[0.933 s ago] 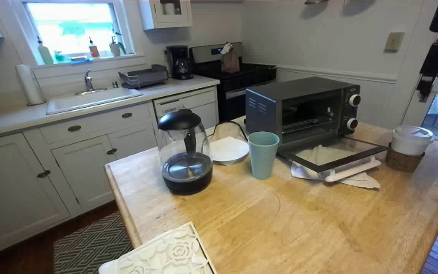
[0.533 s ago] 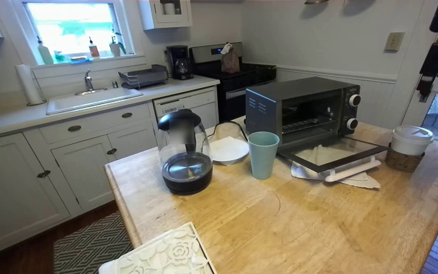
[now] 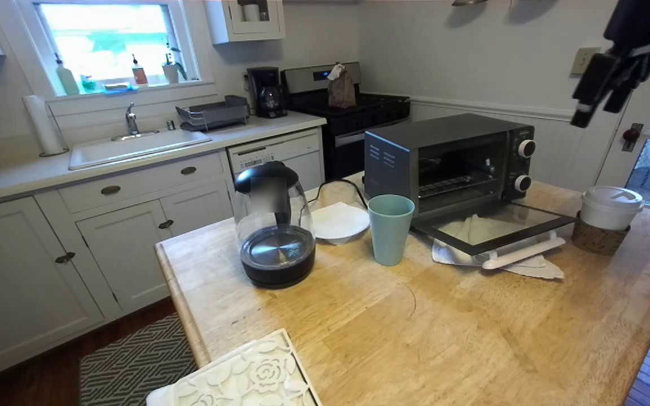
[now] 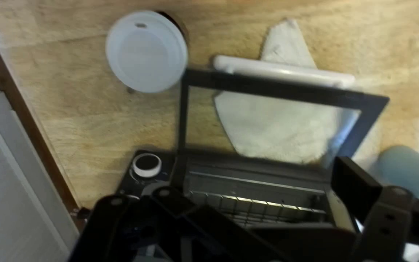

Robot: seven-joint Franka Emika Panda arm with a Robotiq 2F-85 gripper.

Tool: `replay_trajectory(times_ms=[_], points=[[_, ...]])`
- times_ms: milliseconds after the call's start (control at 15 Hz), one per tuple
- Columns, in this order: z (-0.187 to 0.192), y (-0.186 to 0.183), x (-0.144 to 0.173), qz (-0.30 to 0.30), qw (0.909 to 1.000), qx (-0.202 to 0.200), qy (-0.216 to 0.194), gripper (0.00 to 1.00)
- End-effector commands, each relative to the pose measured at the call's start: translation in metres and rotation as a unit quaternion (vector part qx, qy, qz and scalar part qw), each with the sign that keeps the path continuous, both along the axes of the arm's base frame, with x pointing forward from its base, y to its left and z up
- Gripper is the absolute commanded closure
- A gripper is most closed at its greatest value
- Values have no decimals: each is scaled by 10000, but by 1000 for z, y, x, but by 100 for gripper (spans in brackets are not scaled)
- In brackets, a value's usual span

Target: Move the grey cup to the right

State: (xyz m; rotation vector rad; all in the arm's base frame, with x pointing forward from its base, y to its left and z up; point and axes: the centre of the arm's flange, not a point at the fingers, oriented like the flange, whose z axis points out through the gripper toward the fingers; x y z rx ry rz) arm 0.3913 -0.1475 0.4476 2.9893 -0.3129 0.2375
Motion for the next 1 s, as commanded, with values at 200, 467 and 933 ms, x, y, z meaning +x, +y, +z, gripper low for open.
replay_trajectory(times_ms=[200, 467, 933], points=[[0, 119, 132, -541, 9966, 371, -504, 0], [-47, 151, 192, -975, 9943, 424, -67, 0], [-57, 150, 150, -973, 9903, 903, -410, 0]])
